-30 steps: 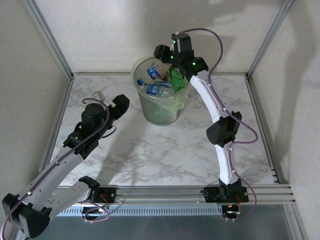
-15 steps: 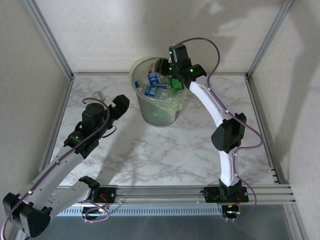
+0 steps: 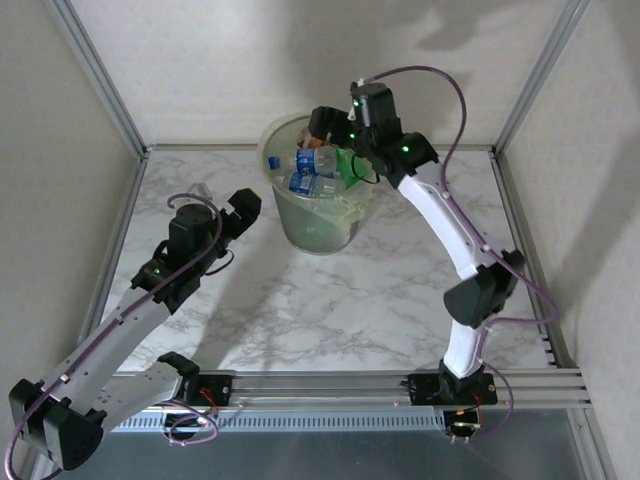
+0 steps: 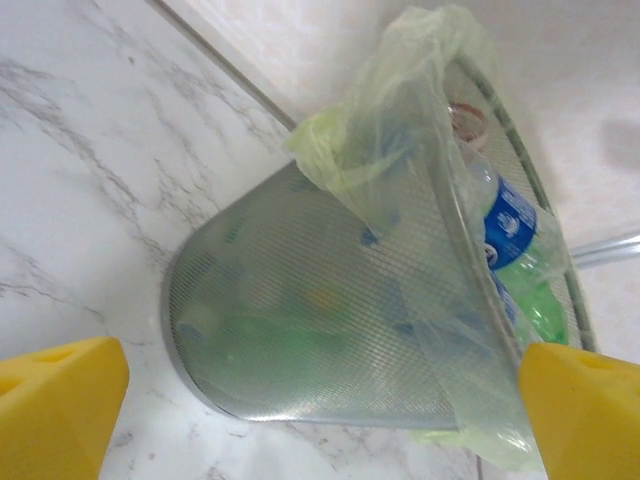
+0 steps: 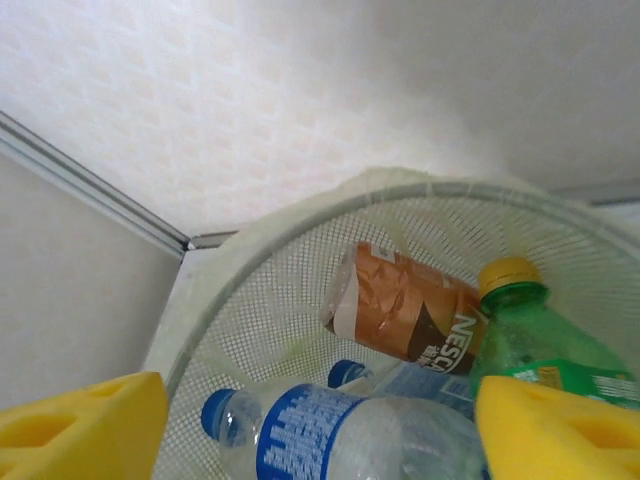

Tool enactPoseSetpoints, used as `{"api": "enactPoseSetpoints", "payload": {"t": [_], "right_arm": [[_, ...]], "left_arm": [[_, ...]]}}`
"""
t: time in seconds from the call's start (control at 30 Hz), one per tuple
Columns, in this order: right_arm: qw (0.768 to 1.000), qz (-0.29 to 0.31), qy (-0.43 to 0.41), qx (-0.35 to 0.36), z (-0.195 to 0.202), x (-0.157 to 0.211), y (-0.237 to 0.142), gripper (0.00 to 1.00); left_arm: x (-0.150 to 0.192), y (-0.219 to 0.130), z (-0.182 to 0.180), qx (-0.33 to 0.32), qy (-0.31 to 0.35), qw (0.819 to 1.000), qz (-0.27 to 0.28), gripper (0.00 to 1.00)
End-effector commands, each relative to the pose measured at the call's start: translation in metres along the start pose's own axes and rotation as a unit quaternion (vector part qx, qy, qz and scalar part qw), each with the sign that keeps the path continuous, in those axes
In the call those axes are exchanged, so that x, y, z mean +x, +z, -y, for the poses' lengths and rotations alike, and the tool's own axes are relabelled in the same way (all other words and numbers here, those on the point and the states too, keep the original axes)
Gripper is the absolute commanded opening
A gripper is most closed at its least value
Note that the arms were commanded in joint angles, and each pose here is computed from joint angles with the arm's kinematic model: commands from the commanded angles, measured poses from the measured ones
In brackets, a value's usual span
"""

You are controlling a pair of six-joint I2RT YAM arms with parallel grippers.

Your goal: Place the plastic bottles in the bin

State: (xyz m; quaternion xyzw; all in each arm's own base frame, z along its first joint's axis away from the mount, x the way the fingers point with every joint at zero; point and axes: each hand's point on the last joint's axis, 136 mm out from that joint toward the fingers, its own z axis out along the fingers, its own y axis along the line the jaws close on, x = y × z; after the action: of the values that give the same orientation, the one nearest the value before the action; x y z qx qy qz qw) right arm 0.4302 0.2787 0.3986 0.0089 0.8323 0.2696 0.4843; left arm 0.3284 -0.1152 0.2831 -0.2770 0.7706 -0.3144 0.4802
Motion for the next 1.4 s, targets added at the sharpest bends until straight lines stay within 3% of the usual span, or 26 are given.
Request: {"api": "enactPoseSetpoints", "payload": {"t": [0.0,0.07,0.17,0.33,0.47,0.6,0.73,0.87,0.9,0.97,1.07,1.13,1.23,1.27,1.37], "right_arm": [[0.996,0.070,-0.017,0.045,0.021,-0.017,-0.054,0.90],[0.991,0.100,-0.022,0.091,0.050,-0.009,-0.080,0.94],[0.979,0.130,-0.032,0.153,0.099,0.017,-0.115,0.99],[0.955,0.138,-0.078,0.250,0.188,0.101,-0.147,0.99],[0.918,0.186,-0.103,0.334,0.256,0.154,-0.172,0.99],[0.875,0.253,-0.052,0.410,0.308,0.170,-0.197,0.99],[0.833,0.282,-0.029,0.476,0.350,0.186,-0.202,0.99],[0.825,0.210,-0.048,0.522,0.381,0.194,-0.169,0.99],[0.823,0.200,-0.053,0.528,0.387,0.194,-0.161,0.99],[0.841,0.179,-0.073,0.505,0.390,0.192,-0.140,0.99],[0.867,0.231,-0.087,0.433,0.378,0.165,-0.120,0.99],[0.881,0.261,-0.099,0.381,0.371,0.155,-0.114,0.99],[0.908,0.256,-0.116,0.312,0.370,0.156,-0.097,0.99],[0.925,0.223,-0.124,0.280,0.367,0.162,-0.083,0.99],[0.928,0.236,-0.140,0.253,0.360,0.168,-0.082,0.99]], "left_arm": [[-0.035,-0.004,0.005,-0.022,0.022,0.998,0.058,1.00],[-0.051,-0.005,0.001,-0.041,0.039,0.994,0.093,1.00],[-0.081,-0.017,-0.020,-0.097,0.067,0.975,0.187,1.00],[-0.086,-0.017,-0.083,-0.196,0.125,0.933,0.275,1.00],[-0.067,-0.001,-0.135,-0.243,0.185,0.907,0.290,1.00],[-0.061,0.019,-0.189,-0.335,0.216,0.877,0.267,1.00],[-0.070,0.037,-0.187,-0.313,0.210,0.886,0.270,0.99],[-0.077,0.048,-0.184,-0.300,0.240,0.880,0.279,1.00],[-0.078,0.051,-0.185,-0.300,0.244,0.882,0.271,1.00],[-0.079,0.052,-0.187,-0.290,0.256,0.885,0.257,1.00],[-0.062,0.062,-0.196,-0.282,0.309,0.888,0.191,0.99],[-0.064,0.051,-0.200,-0.280,0.306,0.883,0.218,1.00],[-0.069,0.034,-0.203,-0.229,0.262,0.894,0.280,1.00],[-0.067,0.039,-0.207,-0.220,0.259,0.901,0.271,1.00],[-0.057,0.059,-0.213,-0.207,0.274,0.909,0.236,1.00]]}}
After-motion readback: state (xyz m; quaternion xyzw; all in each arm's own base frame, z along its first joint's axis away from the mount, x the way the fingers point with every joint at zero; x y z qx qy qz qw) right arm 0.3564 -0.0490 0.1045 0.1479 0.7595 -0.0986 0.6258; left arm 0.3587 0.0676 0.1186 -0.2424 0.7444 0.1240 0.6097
